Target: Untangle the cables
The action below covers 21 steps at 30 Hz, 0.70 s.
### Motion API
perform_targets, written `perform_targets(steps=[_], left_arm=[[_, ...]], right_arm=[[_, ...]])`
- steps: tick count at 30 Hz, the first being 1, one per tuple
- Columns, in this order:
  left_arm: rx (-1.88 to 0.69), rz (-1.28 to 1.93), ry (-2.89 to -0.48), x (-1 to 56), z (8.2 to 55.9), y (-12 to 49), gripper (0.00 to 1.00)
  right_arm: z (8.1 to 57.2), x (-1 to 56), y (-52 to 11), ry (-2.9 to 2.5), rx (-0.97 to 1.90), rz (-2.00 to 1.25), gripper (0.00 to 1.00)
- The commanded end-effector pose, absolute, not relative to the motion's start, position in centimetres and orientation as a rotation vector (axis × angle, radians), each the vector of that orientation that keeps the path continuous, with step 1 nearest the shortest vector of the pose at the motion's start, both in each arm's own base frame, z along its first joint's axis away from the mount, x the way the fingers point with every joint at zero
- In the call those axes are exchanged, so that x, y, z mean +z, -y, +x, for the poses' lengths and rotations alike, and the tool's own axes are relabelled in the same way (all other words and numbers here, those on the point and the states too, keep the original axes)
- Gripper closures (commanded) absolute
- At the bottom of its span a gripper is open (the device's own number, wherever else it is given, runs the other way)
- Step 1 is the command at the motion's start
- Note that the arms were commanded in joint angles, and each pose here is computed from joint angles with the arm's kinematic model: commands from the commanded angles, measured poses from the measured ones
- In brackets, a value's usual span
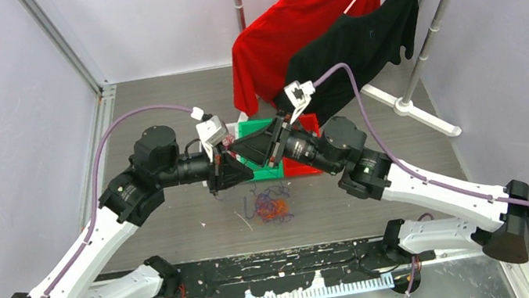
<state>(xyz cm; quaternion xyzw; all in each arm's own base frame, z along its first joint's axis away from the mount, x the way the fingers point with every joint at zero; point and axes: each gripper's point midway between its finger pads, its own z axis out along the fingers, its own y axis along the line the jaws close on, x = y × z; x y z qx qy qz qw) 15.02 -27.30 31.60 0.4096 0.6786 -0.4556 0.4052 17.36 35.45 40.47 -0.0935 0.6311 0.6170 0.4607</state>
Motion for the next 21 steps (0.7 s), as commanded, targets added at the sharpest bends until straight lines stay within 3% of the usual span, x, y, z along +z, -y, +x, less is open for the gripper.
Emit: perform_targets(steps=[1, 7, 14, 21], left_arm=[[-1.136, 1.013, -1.593, 35.0, 15.0, 27.2, 1.0], [-1.124, 1.027, -1.59, 35.1, 15.0, 27.1, 1.0], [-1.072, 1.079, -1.491, 37.8, 15.3, 27.0, 1.0], [-1.064, 1.171, -1.359, 41.8, 15.0, 27.6, 1.0]], right_arm=[[17.1, 42.7, -33.0, -1.428, 1.509, -0.173, 0.56], [16.8, 41.4, -30.8, -1.423, 1.434, -0.169, 0.47], [14.6, 38.8, -28.2, -1.418, 1.353, -0.31, 0.26], [14.0, 35.0, -30.0, -1.448, 1.241, -0.585, 0.22]])
